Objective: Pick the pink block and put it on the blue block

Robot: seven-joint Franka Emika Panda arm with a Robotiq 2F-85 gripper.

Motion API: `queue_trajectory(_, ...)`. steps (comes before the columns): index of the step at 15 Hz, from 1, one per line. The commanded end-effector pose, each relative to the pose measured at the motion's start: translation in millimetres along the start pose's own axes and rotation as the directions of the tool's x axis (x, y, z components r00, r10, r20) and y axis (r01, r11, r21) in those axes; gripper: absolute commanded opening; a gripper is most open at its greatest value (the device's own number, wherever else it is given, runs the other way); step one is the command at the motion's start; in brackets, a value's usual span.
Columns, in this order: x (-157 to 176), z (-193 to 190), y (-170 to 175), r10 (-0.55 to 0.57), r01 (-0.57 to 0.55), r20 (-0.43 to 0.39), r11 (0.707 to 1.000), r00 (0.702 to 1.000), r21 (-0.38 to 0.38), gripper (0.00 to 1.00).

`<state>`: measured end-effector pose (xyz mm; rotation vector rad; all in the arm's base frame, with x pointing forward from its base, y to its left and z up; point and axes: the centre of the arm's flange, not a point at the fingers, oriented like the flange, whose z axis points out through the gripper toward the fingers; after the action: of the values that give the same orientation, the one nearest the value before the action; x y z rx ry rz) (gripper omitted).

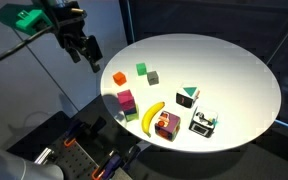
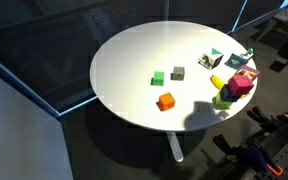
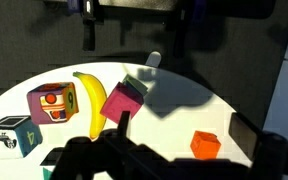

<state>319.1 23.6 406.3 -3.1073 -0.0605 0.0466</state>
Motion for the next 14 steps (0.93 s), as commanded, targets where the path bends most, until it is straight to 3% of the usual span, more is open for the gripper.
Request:
queue_trajectory(1, -19.3, -11.3, 0.4, 0.065, -0.065, -0.008, 0.998, 0.998, -0.009, 1.0)
queue_trajectory(5, -21.8, -16.3, 1.1, 0.114, -0.114, -0.012, 0.993, 0.993, -0.026, 1.0)
queue_trajectory(6, -10.1, -13.4, 1.2, 0.081, -0.081, -0.011, 0.997, 0.997, -0.012, 1.0)
queue_trajectory(14, -10.2, -12.2, 1.0, 0.083, -0.083, -0.007, 0.996, 0.997, -0.013, 1.0)
